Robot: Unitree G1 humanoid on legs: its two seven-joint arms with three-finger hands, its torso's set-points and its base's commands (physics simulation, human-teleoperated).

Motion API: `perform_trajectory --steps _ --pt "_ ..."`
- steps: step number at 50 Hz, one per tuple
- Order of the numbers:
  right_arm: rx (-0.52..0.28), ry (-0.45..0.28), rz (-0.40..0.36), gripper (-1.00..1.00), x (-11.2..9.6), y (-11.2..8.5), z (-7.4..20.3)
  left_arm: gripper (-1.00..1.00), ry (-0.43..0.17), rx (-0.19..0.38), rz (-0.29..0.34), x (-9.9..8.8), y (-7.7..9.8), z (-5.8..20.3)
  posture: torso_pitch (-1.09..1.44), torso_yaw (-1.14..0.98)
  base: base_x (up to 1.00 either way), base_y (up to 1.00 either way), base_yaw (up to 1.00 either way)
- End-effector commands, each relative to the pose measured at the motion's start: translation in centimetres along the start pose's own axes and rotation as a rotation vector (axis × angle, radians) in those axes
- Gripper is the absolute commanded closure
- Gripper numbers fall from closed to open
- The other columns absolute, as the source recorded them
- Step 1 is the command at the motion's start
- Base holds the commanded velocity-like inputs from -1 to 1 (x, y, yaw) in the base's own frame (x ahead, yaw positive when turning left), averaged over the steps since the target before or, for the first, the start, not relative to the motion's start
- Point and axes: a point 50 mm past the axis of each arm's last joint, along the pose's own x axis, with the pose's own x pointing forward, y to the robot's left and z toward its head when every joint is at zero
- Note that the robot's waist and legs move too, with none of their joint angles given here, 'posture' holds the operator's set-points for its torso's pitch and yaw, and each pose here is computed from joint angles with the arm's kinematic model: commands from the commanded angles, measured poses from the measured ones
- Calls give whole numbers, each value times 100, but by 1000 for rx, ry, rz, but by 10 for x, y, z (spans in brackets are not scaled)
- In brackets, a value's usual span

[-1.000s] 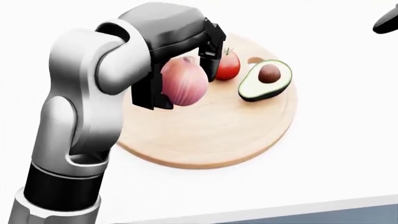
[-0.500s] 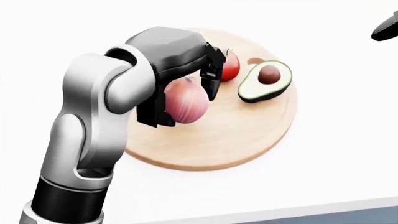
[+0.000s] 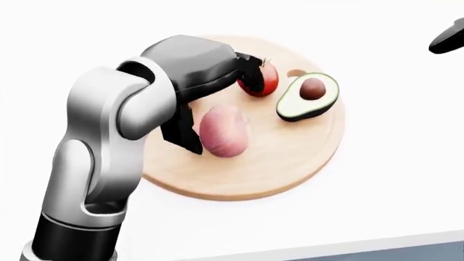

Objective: Place the avocado, onion, tomato and bell pepper on the cutting board.

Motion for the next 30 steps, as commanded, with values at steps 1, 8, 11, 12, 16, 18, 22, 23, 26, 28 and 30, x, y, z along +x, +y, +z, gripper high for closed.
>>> perform_trajectory --steps 1,8,11,12,16,18,22,23,26,28,30 --pt "-9 -45 -80 -100 -1 -20 11 -57 -12 27 56 -5 12 4 0 0 0 0 0" --pt "-9 -43 -80 -100 0 -21 10 -55 -20 26 187 -28 82 10 0 0 0 0 0" --pt "-10 -43 -84 -100 0 -23 10 -54 -14 22 279 -48 131 10 0 0 0 0 0" --pt "-10 -43 -85 -100 0 -23 10 -54 -12 20 302 -55 144 10 0 0 0 0 0" --pt "-10 -43 -84 -100 0 -23 11 -49 0 13 405 -86 194 11 0 0 0 0 0" --pt "-11 -45 -84 -100 0 -25 12 -47 6 17 446 -98 212 11 0 0 0 0 0" --pt "-10 -47 -87 -100 1 -26 13 -48 15 15 486 -111 231 10 0 0 0 0 0" --pt "-11 -47 -86 -100 1 -26 13 -48 16 15 492 -112 232 10 0 0 0 0 0" --pt "-12 -47 -86 -100 0 -26 13 -57 21 15 502 -116 237 9 0 0 0 0 0" --pt "-11 -46 -85 -100 0 -25 12 -72 23 15 507 -116 238 8 0 0 0 0 0" --pt "-11 -48 -81 -100 1 -23 13 -100 24 16 506 -115 236 7 0 0 0 0 0"
